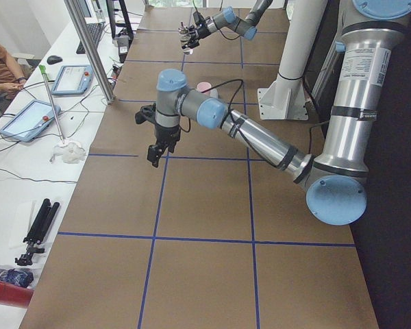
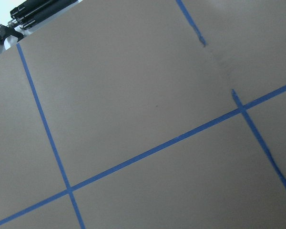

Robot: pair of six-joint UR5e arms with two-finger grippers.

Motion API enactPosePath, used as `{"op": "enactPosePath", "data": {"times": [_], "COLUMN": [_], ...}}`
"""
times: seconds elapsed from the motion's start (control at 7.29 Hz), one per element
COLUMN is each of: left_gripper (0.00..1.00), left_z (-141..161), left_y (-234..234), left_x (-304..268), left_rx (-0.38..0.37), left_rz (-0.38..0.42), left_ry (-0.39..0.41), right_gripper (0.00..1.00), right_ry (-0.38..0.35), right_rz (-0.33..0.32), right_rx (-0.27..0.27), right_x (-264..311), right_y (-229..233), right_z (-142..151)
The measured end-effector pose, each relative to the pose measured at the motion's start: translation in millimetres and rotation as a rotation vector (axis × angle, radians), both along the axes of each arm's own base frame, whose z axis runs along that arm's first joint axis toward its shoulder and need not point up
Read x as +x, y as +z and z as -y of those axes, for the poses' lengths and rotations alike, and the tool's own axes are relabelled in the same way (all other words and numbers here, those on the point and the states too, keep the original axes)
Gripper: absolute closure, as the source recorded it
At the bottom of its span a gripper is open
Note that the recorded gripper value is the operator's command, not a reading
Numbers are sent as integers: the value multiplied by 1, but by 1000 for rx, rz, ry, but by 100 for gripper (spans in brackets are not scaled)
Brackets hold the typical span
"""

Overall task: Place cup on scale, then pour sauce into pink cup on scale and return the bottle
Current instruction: 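Lift the glass bottle with the right gripper and carry it toward the scale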

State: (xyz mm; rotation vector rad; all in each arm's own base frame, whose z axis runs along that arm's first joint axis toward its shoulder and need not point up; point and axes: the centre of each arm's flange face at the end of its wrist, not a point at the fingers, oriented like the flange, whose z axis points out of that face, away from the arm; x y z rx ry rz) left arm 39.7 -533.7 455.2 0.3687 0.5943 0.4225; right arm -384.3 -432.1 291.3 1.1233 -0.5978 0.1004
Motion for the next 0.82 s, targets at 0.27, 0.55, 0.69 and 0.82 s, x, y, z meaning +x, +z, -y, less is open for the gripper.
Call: {"op": "enactPosePath", "data": {"times": [0.27,0.55,0.69,0.82], "left_gripper": [0,0,0,0], "left_z": [16,17,16,16], "left_y": [70,97,103,108], "left_x": [-24,-28,-29,-29], "left_rx": [32,46,47,47], "left_rz": [-14,-15,-13,-11], "left_ry": [25,31,34,37], "right_gripper": [100,100,100,100], "right_ry": [-51,-89,-107,-115], "right_rz": [-28,-116,-156,-199], "right_rx": [28,58,64,57], "right_x": [-5,-5,-7,-9], "right_y": [-27,-32,-31,-32], "right_z": [0,-1,-4,-8]}}
